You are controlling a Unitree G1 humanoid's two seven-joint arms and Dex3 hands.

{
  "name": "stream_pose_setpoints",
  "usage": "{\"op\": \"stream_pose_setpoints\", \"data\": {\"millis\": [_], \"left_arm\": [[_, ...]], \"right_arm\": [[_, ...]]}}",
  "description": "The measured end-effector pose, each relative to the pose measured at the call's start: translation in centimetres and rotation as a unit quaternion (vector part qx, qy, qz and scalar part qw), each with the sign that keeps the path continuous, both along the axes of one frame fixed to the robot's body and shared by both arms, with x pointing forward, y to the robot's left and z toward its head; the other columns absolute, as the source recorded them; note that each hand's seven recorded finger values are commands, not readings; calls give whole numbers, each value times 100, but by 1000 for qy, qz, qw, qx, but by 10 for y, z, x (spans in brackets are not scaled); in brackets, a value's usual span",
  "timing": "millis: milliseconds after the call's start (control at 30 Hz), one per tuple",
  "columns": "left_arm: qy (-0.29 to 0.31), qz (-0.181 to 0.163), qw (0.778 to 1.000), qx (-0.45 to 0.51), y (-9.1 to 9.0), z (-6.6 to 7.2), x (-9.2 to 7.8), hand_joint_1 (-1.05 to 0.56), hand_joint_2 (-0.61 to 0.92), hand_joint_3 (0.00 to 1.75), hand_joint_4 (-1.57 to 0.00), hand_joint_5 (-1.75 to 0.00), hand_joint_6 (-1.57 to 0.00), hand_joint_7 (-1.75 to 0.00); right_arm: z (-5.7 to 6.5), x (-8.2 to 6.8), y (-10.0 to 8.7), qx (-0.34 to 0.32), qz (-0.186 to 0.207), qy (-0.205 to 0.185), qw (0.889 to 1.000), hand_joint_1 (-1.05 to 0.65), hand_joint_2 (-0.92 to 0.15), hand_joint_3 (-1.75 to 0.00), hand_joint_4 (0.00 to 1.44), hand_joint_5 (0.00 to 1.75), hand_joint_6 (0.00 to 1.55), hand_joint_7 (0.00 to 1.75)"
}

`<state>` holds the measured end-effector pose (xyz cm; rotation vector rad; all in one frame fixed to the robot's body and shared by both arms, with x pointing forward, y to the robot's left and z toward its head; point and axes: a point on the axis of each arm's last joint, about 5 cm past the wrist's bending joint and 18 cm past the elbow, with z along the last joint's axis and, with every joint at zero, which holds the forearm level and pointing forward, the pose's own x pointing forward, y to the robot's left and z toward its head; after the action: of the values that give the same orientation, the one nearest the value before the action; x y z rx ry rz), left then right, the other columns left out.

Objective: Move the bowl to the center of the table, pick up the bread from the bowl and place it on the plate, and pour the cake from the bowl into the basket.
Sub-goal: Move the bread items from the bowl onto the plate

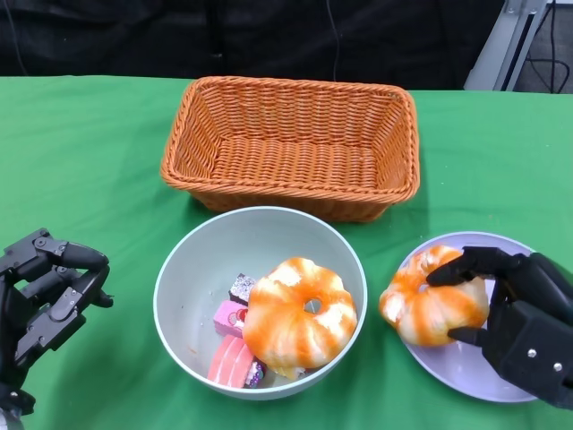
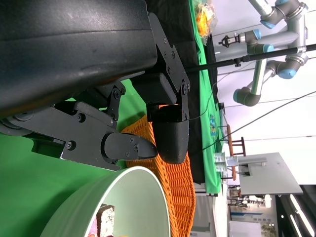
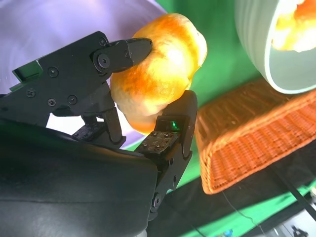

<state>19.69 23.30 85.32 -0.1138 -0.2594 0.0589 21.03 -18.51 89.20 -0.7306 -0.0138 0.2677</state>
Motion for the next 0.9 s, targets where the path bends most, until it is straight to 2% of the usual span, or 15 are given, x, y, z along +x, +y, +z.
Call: {"op": "stream_pose_setpoints", "data": {"millis": [233, 367, 400, 433, 500, 533, 633, 733, 833, 867, 900], "left_arm": [[1, 1, 1000, 2, 1, 0, -1, -15, 92, 26, -78, -148, -87, -96], [2, 1, 1000, 2, 2, 0, -1, -16, 92, 25, -79, -148, -88, -96], [2, 1, 1000, 2, 2, 0, -1, -15, 92, 25, -79, -148, -88, -95], [2, 1, 1000, 2, 2, 0, -1, -15, 92, 25, -79, -148, -88, -95], [2, 1, 1000, 2, 2, 0, -1, -15, 92, 25, -79, -148, -88, -95], [2, 1, 1000, 2, 2, 0, -1, -14, 92, 25, -79, -148, -88, -95], [2, 2, 1000, 0, 2, 0, -1, -12, 92, 27, -79, -148, -89, -95], [1, 3, 1000, -2, 3, 0, -1, -13, 92, 27, -79, -148, -89, -96], [1, 4, 1000, -2, 3, 0, -1, -14, 92, 25, -80, -148, -89, -96], [1, 4, 1000, -2, 4, 1, -1, -14, 92, 25, -80, -148, -89, -96], [1, 4, 1000, -2, 4, 1, -1, -14, 92, 25, -80, -148, -89, -96]], "right_arm": [[-1, 0, 1, -17, -9, 15, 1000, -4, -92, -23, 64, 156, 85, 74], [-1, 0, 1, -22, -15, 21, 999, -5, -92, -22, 64, 156, 86, 68], [-1, 0, 1, -25, -15, 20, 999, -8, -92, -19, 62, 150, 86, 61], [0, 0, 1, -32, -15, 18, 999, -10, -92, -16, 60, 137, 87, 51], [1, 0, 1, -48, -16, 14, 999, -12, -92, -15, 60, 130, 88, 45], [1, -1, 1, -54, -17, 14, 998, -14, -92, -11, 61, 94, 86, 31], [4, -3, 3, -75, -24, 14, 997, -25, -92, -5, 59, 28, 70, 5], [11, -7, 5, -82, -25, 10, 996, -34, -92, -2, 49, 9, 55, 0], [19, -9, 6, -84, -17, 14, 996, -42, -92, -4, 32, 1, 42, 0], [23, -10, 5, -85, -12, 20, 996, -45, -92, -5, 19, 1, 36, 0], [26, -10, 4, -87, -7, 27, 996, -46, -92, -6, 14, 0, 35, 0]]}}
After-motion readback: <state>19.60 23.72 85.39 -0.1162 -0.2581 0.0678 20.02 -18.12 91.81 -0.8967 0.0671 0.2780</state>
